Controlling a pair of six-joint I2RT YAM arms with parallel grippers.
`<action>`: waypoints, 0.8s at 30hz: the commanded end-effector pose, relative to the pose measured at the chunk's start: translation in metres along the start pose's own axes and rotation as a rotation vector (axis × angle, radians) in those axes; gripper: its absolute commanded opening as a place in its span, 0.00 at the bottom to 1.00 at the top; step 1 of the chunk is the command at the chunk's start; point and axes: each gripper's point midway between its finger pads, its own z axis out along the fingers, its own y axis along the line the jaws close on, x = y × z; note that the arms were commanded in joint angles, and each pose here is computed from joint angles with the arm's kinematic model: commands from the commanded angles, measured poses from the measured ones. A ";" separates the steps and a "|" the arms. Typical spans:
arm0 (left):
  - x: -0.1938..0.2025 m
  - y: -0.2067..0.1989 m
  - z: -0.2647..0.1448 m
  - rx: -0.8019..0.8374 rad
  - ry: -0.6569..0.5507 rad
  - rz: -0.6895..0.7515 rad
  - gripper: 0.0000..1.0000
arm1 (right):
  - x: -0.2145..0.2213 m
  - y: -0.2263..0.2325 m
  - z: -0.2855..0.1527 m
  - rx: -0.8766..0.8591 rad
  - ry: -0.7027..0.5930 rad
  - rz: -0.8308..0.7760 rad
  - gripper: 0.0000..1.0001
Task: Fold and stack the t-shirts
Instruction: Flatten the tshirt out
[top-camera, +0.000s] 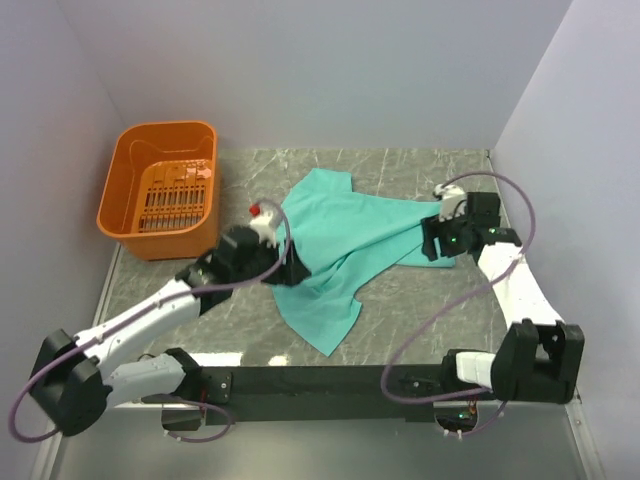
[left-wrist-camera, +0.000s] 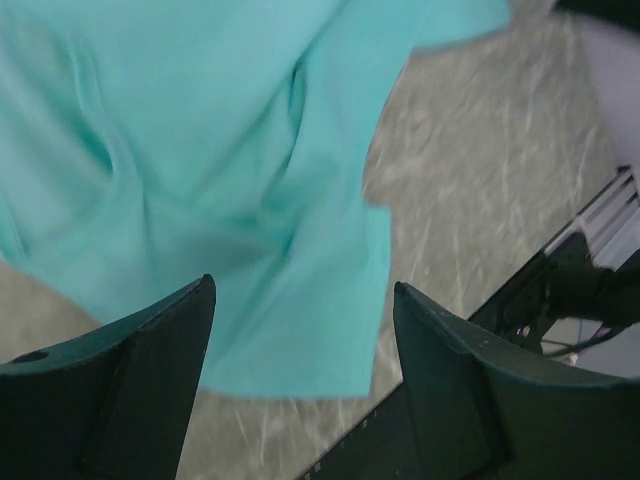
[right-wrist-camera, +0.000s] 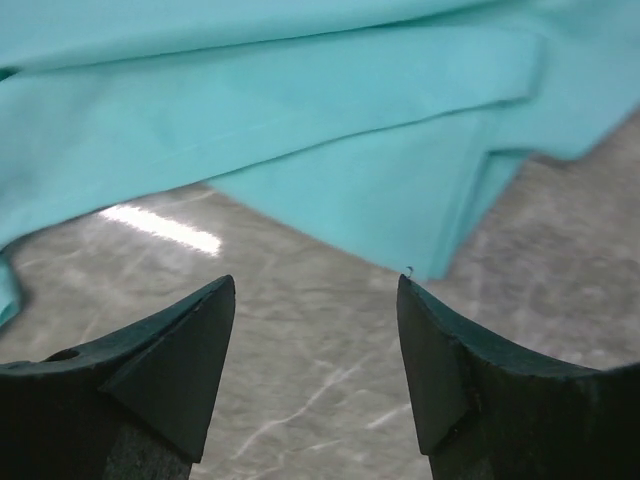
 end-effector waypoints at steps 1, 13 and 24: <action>0.028 0.007 -0.009 -0.042 -0.024 -0.105 0.77 | -0.018 -0.048 0.003 0.077 -0.014 0.056 0.72; 0.084 0.034 -0.002 -0.085 0.012 -0.196 0.77 | -0.048 -0.117 0.062 0.203 0.057 0.303 0.63; 0.098 0.044 -0.008 -0.106 0.028 -0.222 0.77 | -0.023 -0.129 0.102 0.203 0.158 0.385 0.60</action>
